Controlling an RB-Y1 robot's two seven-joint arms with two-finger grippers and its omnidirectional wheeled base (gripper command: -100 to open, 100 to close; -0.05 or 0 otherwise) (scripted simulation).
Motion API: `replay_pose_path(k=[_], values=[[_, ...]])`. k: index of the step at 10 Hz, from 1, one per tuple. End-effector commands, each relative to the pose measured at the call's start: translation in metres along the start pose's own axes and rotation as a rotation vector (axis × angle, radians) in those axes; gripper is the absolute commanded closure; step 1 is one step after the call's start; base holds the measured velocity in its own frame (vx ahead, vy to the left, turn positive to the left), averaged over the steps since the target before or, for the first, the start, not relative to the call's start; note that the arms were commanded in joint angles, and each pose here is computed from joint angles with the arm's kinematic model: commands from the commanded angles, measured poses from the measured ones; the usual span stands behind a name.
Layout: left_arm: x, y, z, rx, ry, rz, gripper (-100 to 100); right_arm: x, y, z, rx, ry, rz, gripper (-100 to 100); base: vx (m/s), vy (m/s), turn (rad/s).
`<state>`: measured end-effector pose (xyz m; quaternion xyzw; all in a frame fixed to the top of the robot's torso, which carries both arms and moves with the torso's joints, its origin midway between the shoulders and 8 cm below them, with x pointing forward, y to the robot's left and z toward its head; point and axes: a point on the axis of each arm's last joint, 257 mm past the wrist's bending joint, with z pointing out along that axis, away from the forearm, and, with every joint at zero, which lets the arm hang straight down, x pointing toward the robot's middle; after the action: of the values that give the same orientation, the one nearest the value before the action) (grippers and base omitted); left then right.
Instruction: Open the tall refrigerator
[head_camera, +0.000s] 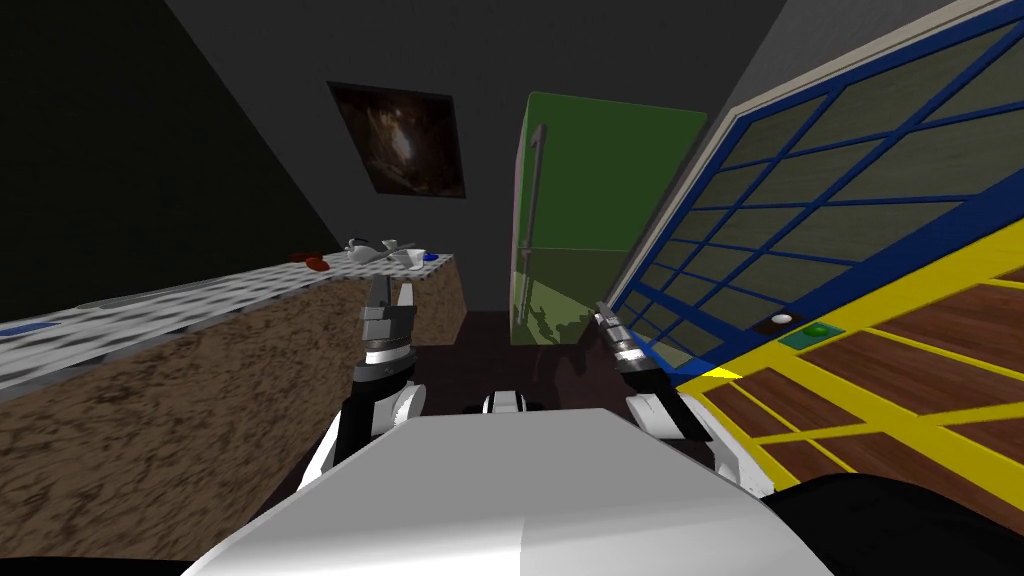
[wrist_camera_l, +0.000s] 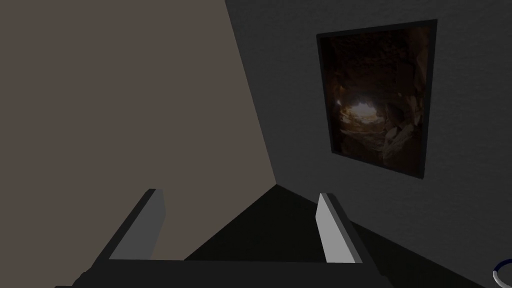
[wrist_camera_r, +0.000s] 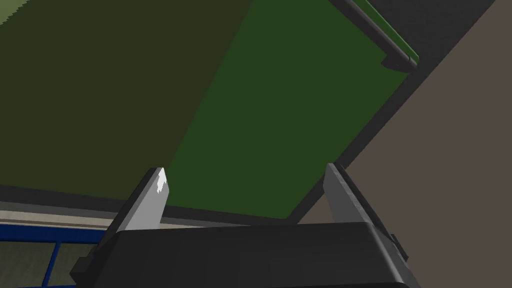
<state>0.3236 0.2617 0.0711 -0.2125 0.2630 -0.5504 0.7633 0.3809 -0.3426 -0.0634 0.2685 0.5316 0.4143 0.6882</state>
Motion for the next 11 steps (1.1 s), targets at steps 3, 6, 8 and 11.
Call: replay_pose_path(k=[3,6,8,11], values=[[0.000,0.000,0.000,0.000,0.000,0.000,0,-0.023,-0.023,-0.004,0.091,0.063,-0.227,-100,0.064,0.080,0.032],[0.000,0.000,0.000,0.000,0.000,0.000,0,-0.030,-0.028,-0.003,0.114,0.096,-0.314,-100,0.066,0.067,0.023],[0.000,0.000,0.000,0.000,0.000,0.000,0,-0.048,-0.041,-0.004,0.171,0.130,-0.460,-100,0.085,0.103,0.041],[0.000,0.000,0.000,0.000,0.000,0.000,0,-0.057,-0.045,-0.002,0.189,0.164,-0.552,-100,0.068,0.070,0.024]])
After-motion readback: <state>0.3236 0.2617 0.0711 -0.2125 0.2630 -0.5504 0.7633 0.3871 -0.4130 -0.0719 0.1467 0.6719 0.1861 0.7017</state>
